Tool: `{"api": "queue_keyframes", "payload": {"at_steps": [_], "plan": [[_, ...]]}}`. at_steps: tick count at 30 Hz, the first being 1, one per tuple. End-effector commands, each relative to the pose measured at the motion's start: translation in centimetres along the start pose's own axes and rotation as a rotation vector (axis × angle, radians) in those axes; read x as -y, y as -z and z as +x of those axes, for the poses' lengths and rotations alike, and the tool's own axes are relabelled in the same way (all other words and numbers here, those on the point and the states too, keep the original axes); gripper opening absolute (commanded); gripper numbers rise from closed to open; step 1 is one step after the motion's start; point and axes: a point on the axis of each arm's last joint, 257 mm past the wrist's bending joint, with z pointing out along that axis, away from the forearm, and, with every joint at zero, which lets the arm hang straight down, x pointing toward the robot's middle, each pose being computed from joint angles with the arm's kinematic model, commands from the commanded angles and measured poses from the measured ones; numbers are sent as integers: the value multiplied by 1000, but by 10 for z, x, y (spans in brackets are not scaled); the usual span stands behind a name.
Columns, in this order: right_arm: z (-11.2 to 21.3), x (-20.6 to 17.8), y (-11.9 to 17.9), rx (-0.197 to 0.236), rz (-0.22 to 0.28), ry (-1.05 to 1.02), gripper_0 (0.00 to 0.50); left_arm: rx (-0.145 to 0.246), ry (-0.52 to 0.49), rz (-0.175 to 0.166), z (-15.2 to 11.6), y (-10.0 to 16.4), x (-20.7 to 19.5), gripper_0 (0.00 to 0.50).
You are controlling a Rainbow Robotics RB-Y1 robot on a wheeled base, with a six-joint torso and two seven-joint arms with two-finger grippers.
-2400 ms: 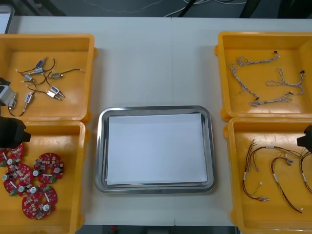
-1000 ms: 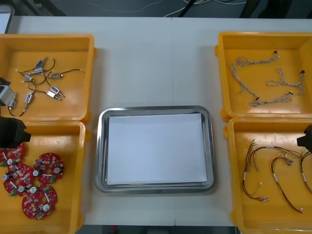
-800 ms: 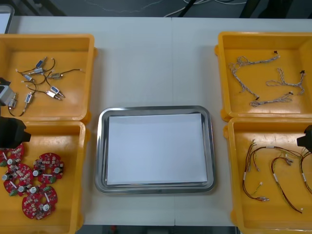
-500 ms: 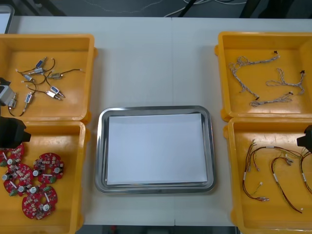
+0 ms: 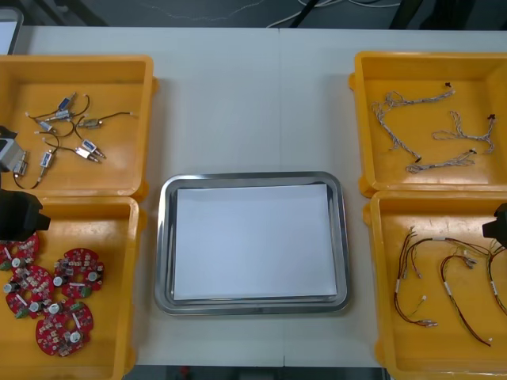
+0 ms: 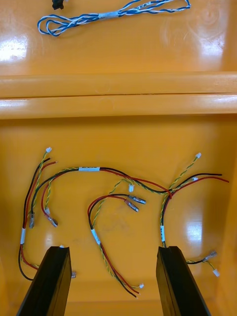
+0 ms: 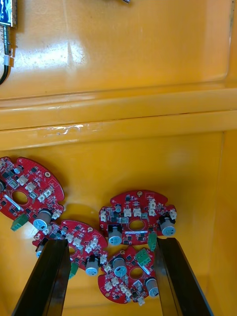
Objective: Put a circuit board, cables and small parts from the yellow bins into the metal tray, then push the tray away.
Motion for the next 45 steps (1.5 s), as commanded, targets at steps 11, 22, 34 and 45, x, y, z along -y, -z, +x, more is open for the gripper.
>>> {"api": "queue_keyframes", "payload": {"at_steps": [11,22,34,45], "plan": [[-2,6,8,10,34,82,500,41,-49,-4,-12,11,7,500],[-2,6,8,10,34,82,500,-11,-23,27,9,-5,14,500],[44,16,-9,-103,36,60,500,-5,-26,11,5,4,4,500],[65,-1,-36,-122,23,162,500,-30,-34,-29,20,10,-22,500]]}}
